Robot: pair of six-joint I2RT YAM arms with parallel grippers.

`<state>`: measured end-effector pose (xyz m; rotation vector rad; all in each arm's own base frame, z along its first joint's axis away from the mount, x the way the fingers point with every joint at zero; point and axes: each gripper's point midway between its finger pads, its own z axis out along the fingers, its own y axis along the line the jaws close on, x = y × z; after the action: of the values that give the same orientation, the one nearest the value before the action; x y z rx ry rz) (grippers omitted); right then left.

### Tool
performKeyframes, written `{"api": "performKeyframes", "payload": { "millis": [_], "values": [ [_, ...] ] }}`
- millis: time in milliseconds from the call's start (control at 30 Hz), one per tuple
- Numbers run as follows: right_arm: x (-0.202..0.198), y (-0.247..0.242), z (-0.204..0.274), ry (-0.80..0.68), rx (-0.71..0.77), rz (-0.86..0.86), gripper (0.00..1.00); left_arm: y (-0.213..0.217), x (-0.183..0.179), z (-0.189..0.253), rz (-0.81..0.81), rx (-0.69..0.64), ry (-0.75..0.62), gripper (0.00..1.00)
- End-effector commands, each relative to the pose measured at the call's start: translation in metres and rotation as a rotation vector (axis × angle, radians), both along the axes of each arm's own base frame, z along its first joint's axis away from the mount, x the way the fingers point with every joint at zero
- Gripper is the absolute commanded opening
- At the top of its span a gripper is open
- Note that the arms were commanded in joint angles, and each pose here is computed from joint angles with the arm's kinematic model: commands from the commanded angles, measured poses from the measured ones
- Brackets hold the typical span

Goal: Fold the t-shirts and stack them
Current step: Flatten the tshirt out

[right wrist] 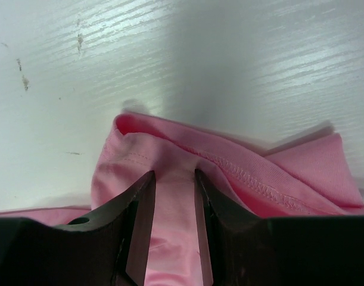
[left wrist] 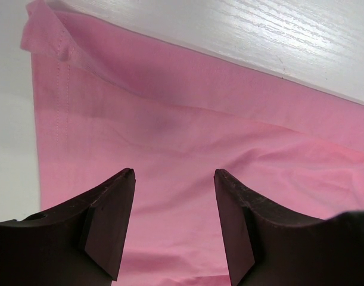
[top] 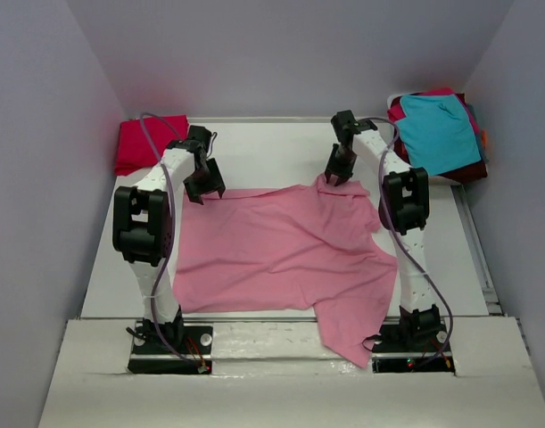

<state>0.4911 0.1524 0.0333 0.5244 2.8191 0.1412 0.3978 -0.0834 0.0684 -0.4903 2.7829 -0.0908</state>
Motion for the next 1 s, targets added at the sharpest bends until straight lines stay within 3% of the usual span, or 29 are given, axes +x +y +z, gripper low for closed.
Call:
{"api": "performKeyframes", "payload": {
  "millis": [0,533,733,800,933,967],
  "values": [
    [0.017,0.007,0.008,-0.054,0.023,0.017,0.38,0.004,-0.005,0.015,-0.012,0.004,-0.019,0.67],
    [0.072,0.034,0.029,-0.261,0.125,0.113,0.47,0.005,-0.010,0.011,-0.018,0.009,-0.003,0.66],
    [0.077,0.033,0.029,-0.260,0.139,0.111,0.47,0.005,-0.010,0.013,-0.022,0.012,-0.003,0.66],
    [0.075,0.032,0.027,-0.256,0.139,0.110,0.40,0.006,-0.010,0.013,-0.021,0.015,-0.002,0.66],
    [0.069,0.030,0.026,-0.240,0.130,0.107,0.14,0.005,-0.009,0.012,-0.020,0.013,0.000,0.66],
    [0.067,0.029,0.026,-0.233,0.128,0.108,0.13,0.005,-0.009,0.010,-0.019,0.012,0.003,0.66]
  ]
}}
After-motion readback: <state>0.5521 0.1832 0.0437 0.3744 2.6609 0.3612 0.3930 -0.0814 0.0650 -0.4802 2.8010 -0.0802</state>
